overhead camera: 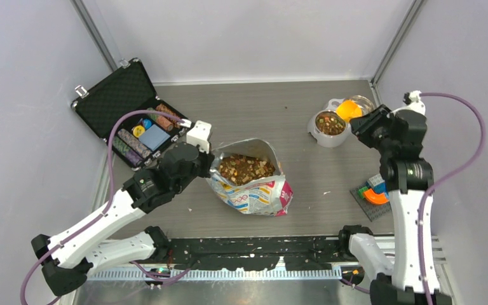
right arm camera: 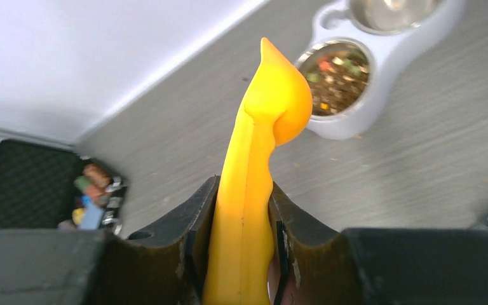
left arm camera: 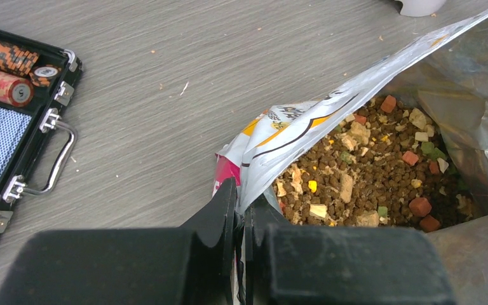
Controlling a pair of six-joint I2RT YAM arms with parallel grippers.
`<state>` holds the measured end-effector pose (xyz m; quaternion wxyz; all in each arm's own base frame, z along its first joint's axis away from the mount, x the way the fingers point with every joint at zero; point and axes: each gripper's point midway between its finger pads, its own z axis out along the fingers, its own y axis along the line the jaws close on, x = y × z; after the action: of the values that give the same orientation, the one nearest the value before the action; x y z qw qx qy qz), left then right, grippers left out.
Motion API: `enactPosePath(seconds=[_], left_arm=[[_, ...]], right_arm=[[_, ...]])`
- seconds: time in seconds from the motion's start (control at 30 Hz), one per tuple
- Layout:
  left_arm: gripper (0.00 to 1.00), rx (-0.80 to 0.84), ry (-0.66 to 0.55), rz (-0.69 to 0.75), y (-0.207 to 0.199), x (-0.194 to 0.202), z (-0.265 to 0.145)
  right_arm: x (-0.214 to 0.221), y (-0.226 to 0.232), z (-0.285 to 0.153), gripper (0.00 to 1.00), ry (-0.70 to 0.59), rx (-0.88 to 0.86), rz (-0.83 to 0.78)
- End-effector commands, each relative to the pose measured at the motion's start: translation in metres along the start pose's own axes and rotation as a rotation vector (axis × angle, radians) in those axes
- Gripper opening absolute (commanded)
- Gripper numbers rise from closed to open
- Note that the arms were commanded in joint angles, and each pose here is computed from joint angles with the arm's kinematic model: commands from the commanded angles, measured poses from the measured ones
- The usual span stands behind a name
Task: Serve the pet food
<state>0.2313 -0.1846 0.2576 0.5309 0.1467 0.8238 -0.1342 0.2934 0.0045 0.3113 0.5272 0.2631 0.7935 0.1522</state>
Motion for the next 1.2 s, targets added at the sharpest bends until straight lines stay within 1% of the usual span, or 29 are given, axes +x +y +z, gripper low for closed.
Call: enactPosePath(seconds=[0.0, 0.03, 0.07, 0.1, 0.13, 0.17, 0.2, 0.33, 0.47, 0.6, 0.63, 0.67, 0.7, 0.73, 0.87, 0.97, 1.0, 1.03, 1.17], left_arm=[[0.00, 0.017, -0.136, -0.088, -0.005, -0.050, -0.008], [0.00, 0.019, -0.134, -0.091, -0.006, -0.050, -0.008], [0.00, 0.023, -0.129, -0.092, -0.008, -0.051, -0.008], [0.00, 0.029, -0.125, -0.091, -0.009, -0.051, -0.007], [0.00, 0.037, -0.121, -0.090, -0.011, -0.052, -0.007], [0.00, 0.043, -0.117, -0.088, -0.013, -0.054, -0.007], [0.00, 0.047, -0.110, -0.084, -0.015, -0.054, -0.006], [0.00, 0.041, -0.090, -0.066, -0.017, -0.057, -0.001], [0.00, 0.008, -0.058, -0.050, -0.016, -0.057, 0.005], [0.00, -0.012, -0.045, -0.043, -0.015, -0.059, 0.010], [0.00, -0.013, -0.041, -0.039, -0.016, -0.059, 0.012], [0.00, -0.014, -0.038, -0.036, -0.016, -0.059, 0.013], [0.00, -0.013, -0.035, -0.036, -0.017, -0.059, 0.014], [0.00, -0.011, -0.030, -0.035, -0.019, -0.058, 0.016], [0.00, -0.001, -0.024, -0.031, -0.023, -0.060, 0.019], [0.00, 0.011, -0.033, -0.028, -0.025, -0.065, 0.018], [0.00, 0.013, -0.035, -0.026, -0.025, -0.066, 0.018], [0.00, 0.016, -0.036, -0.021, -0.026, -0.067, 0.018], [0.00, 0.023, -0.047, -0.017, -0.025, -0.067, 0.015]], right_arm=[[-0.008, 0.056, -0.049, 0.05, -0.028, -0.303, 0.050], [-0.004, 0.066, -0.056, 0.05, -0.010, -0.361, 0.050], [0.009, 0.083, -0.069, 0.05, 0.062, -0.475, 0.052], [0.012, 0.093, -0.077, 0.05, 0.083, -0.547, 0.048], [0.027, 0.107, -0.092, 0.05, 0.173, -0.659, 0.056], [0.027, 0.116, -0.101, 0.05, 0.184, -0.728, 0.045], [0.038, 0.123, -0.113, 0.05, 0.254, -0.805, 0.056], [0.050, 0.132, -0.137, 0.05, 0.306, -0.906, 0.039], [0.054, 0.143, -0.163, 0.05, 0.313, -0.991, 0.013], [0.060, 0.148, -0.185, 0.05, 0.335, -1.038, 0.005], [0.062, 0.147, -0.186, 0.05, 0.328, -1.041, -0.017], [0.065, 0.144, -0.189, 0.05, 0.351, -1.026, -0.017], [0.064, 0.144, -0.190, 0.05, 0.332, -1.022, -0.054], [0.070, 0.139, -0.187, 0.05, 0.361, -0.991, -0.049], [0.078, 0.131, -0.175, 0.05, 0.382, -0.912, -0.073], [0.083, 0.133, -0.169, 0.05, 0.411, -0.898, -0.078], [0.083, 0.133, -0.160, 0.05, 0.406, -0.866, -0.080], [0.089, 0.135, -0.162, 0.05, 0.434, -0.868, -0.093], [0.117, 0.145, -0.144, 0.05, 0.532, -0.810, -0.166]])
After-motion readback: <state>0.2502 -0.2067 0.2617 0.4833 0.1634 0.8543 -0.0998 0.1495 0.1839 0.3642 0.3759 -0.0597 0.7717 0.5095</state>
